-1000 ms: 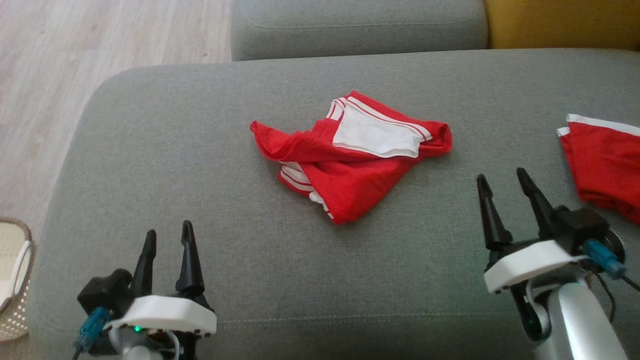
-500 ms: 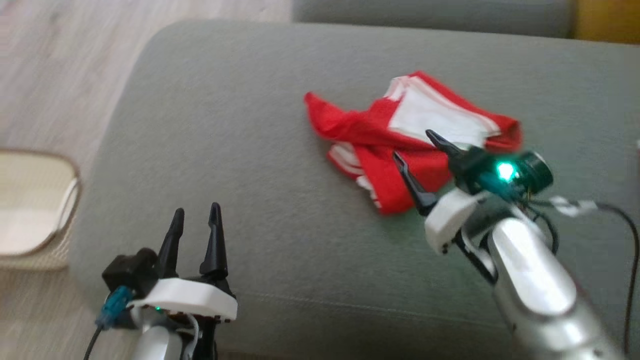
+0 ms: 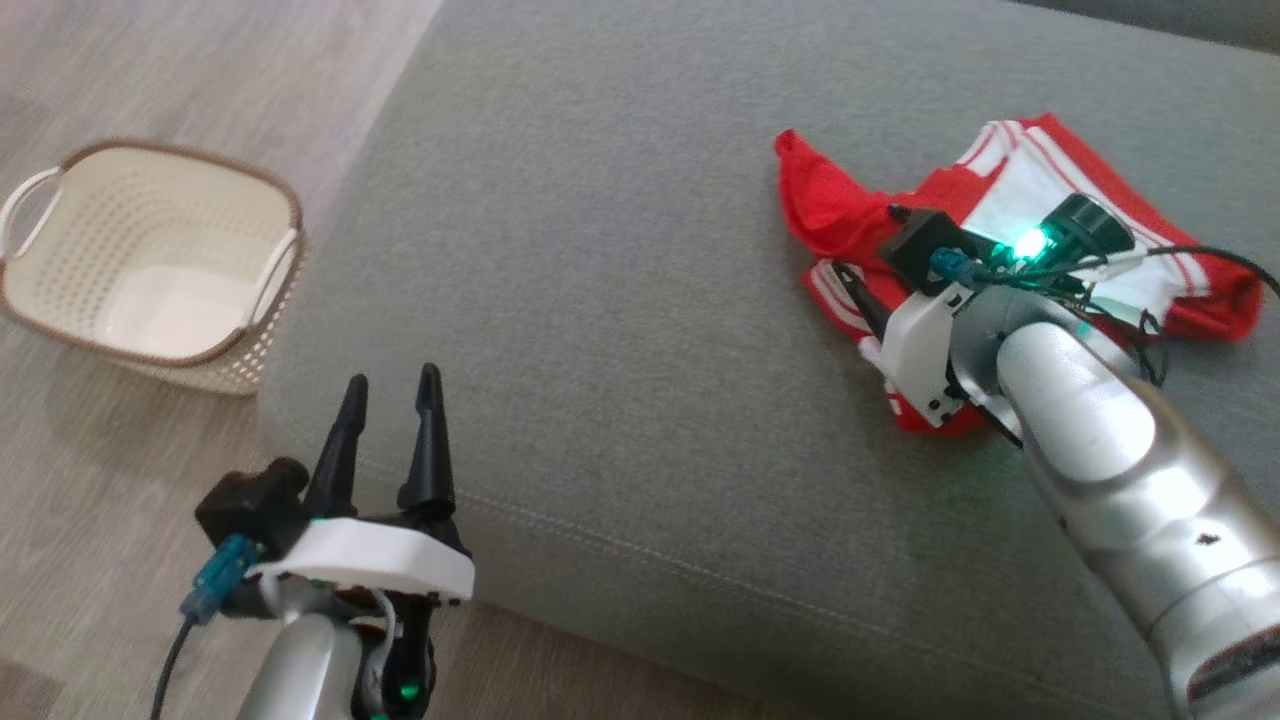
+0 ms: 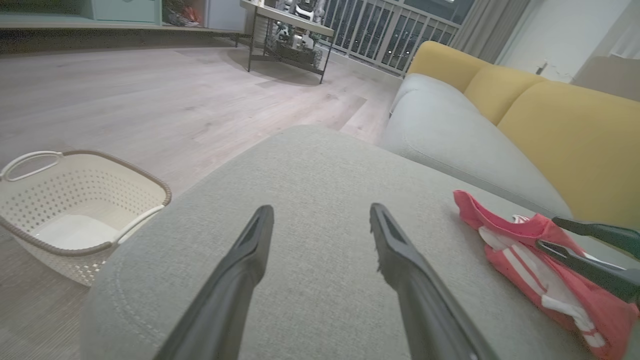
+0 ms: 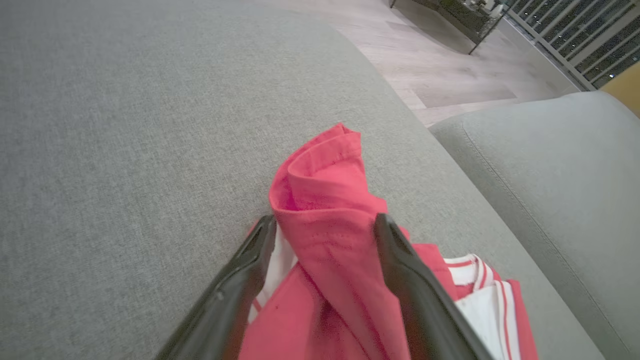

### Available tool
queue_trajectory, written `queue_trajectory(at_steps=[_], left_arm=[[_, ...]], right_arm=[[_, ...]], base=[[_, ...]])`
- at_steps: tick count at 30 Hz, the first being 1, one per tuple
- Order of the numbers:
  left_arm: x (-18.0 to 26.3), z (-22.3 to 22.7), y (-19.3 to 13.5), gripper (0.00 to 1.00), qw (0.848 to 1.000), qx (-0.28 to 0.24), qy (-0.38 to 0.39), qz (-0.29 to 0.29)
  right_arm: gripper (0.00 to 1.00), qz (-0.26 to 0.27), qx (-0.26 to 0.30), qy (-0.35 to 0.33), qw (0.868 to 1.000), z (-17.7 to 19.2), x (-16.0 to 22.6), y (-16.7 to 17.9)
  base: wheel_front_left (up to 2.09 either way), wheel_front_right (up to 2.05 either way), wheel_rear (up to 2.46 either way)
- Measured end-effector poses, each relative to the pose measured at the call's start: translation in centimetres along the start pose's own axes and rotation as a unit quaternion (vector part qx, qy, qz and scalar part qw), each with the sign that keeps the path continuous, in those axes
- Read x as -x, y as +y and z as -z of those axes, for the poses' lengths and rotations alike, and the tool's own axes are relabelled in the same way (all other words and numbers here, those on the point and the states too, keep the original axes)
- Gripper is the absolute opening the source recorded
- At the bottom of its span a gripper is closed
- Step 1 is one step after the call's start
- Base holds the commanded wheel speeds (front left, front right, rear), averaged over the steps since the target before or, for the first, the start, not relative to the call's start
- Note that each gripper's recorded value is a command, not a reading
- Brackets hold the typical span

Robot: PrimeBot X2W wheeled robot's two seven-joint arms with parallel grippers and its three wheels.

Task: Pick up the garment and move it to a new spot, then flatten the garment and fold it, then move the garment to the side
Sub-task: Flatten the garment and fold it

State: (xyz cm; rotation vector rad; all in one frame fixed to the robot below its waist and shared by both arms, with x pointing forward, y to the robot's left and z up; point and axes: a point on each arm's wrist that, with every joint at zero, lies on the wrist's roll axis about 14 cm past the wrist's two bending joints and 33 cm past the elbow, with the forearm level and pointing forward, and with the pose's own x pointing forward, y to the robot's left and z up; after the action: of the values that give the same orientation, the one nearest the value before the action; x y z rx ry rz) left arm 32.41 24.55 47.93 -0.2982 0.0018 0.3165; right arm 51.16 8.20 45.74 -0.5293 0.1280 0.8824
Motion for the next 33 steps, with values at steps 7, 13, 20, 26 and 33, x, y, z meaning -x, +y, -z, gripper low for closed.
queue_trajectory(at_steps=[7, 13, 20, 26, 33], left_arm=[[-0.1, -0.4, 1.7, 1.0, 1.0, -0.007, -0.003, -0.027], [-0.8, -0.7, 1.4, 1.0, 1.0, -0.006, -0.009, -0.021], [-1.4, -0.6, 0.2, 1.0, 1.0, 0.0, -0.009, -0.002], [-1.9, -1.0, -0.8, 1.0, 1.0, 0.007, -0.017, 0.015], [-2.3, -0.8, -4.1, 1.0, 0.998, 0.017, -0.017, 0.065]], right_arm=[[1.0, -0.01, 0.04, 0.022, 0.999, 0.8, -1.9, -1.1], [0.0, -0.01, 0.042, 0.034, 0.998, 1.7, -2.4, -1.5], [0.0, 0.014, 0.021, -0.012, 1.0, -0.2, -1.4, -2.8], [0.0, 0.055, -0.021, -0.081, 0.995, -4.3, 0.5, -4.6], [0.0, 0.097, -0.058, -0.166, 0.98, -6.4, 7.6, -6.3]], base=[[0.0, 0.0, 0.0], [0.0, 0.0, 0.0], [0.0, 0.0, 0.0], [0.0, 0.0, 0.0], [0.0, 0.0, 0.0]])
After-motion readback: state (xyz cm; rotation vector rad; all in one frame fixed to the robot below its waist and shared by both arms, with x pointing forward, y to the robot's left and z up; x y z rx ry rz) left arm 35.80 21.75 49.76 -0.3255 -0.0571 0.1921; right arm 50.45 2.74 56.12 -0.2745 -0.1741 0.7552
